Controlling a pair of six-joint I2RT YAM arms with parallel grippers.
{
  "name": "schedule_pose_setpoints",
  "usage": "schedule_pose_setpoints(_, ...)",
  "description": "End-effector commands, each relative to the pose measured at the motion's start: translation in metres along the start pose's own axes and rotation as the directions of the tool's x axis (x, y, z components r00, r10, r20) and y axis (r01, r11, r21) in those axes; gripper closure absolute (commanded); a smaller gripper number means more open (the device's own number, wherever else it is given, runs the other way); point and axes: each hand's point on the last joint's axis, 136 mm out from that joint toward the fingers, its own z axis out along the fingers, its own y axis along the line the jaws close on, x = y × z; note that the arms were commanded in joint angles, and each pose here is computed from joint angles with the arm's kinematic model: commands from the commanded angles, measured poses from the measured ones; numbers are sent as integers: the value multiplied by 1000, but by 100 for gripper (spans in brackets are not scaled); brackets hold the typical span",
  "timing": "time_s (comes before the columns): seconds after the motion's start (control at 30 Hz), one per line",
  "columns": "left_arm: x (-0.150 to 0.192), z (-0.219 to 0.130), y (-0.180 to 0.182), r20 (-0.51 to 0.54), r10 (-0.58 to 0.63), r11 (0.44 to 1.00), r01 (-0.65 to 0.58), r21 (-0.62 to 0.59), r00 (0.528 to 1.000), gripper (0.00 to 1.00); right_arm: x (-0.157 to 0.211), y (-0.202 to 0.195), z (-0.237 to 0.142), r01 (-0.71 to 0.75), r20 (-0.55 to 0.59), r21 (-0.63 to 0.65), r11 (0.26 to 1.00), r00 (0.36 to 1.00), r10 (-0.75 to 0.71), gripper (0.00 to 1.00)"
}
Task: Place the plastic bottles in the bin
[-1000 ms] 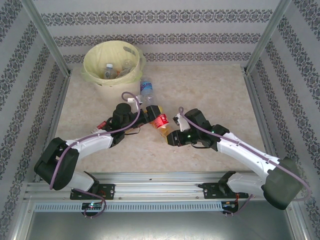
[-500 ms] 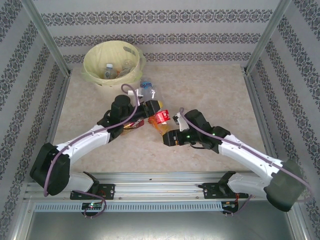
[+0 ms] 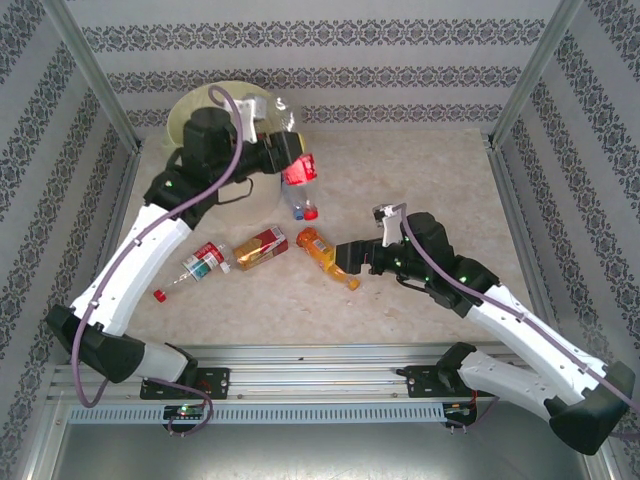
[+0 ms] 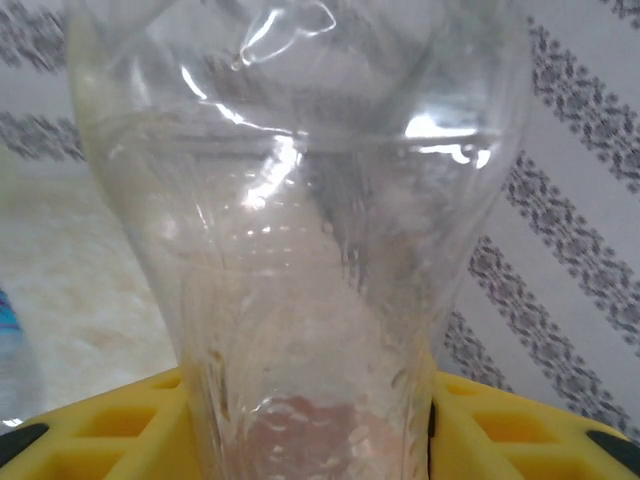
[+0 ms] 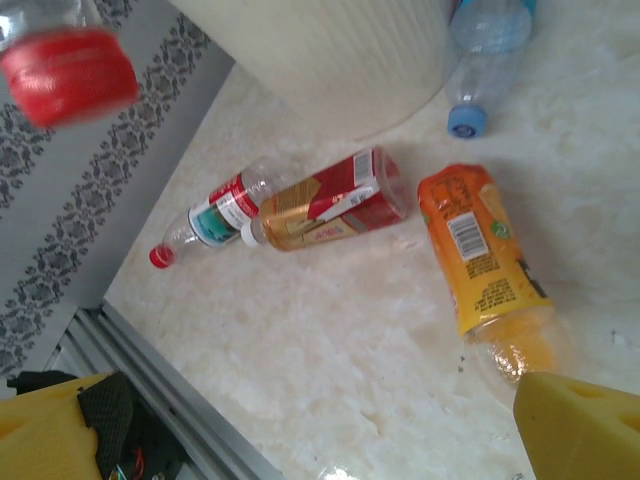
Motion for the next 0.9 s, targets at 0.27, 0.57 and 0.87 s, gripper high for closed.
schedule_pose_setpoints(0.27,-97,-17,96,173,48,958,4,-288,984,47,-22,2,-30,-3,96,47,999,995,-2,2)
schedule_pose_setpoints(0.57,-158,-41,155,377,-53,938,175,-298,925,47,-18,-1,-26,-12,81,53,998,997,8,2)
schedule_pose_setpoints(0.87,-150,-28,201,362,-11,920,151,-362,932,46,-16,-6,-27,-29,82,77,997,996,23,2)
